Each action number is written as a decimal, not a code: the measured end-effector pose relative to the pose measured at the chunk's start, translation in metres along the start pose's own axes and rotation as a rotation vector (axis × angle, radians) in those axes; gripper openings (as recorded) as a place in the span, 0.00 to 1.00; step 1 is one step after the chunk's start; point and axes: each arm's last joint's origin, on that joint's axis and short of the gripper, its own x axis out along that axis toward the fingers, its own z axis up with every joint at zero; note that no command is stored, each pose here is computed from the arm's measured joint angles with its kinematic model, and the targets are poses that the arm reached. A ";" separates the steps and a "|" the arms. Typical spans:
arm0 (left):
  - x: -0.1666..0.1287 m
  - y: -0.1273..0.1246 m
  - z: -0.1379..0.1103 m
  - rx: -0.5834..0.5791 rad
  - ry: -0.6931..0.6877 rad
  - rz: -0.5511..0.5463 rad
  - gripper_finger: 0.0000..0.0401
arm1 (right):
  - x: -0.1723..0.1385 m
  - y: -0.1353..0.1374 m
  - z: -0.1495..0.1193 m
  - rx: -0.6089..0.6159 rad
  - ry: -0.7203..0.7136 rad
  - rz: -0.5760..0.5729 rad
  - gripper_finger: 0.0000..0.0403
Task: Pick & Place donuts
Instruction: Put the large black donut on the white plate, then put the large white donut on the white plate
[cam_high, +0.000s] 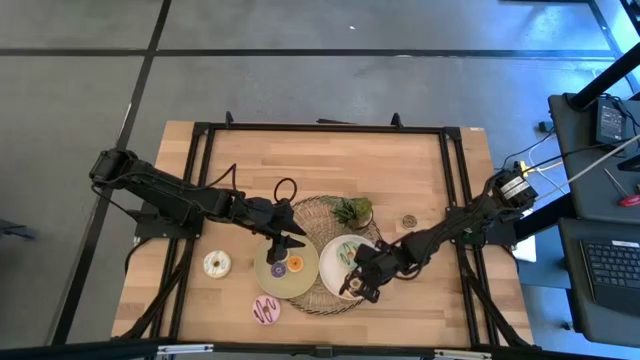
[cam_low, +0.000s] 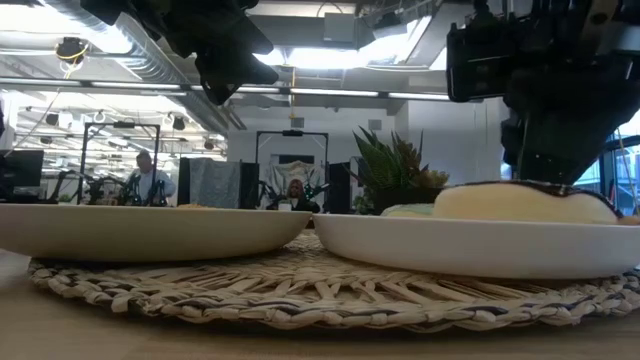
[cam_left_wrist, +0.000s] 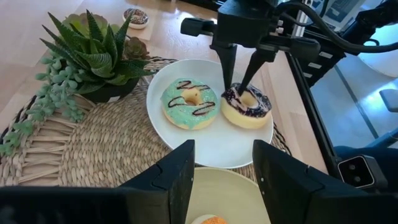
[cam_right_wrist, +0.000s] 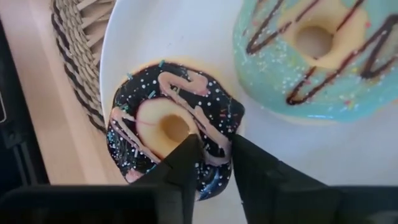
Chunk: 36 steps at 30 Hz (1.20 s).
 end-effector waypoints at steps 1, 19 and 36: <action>0.000 0.000 0.000 0.000 0.000 0.000 0.39 | 0.000 -0.001 0.001 0.000 -0.002 -0.002 0.27; -0.042 -0.009 -0.030 -0.454 0.281 0.178 0.39 | -0.077 -0.019 -0.003 -0.108 0.000 -0.103 0.39; -0.103 -0.043 -0.090 -0.871 0.453 0.616 0.40 | -0.097 -0.088 -0.039 0.071 -0.381 -0.192 0.39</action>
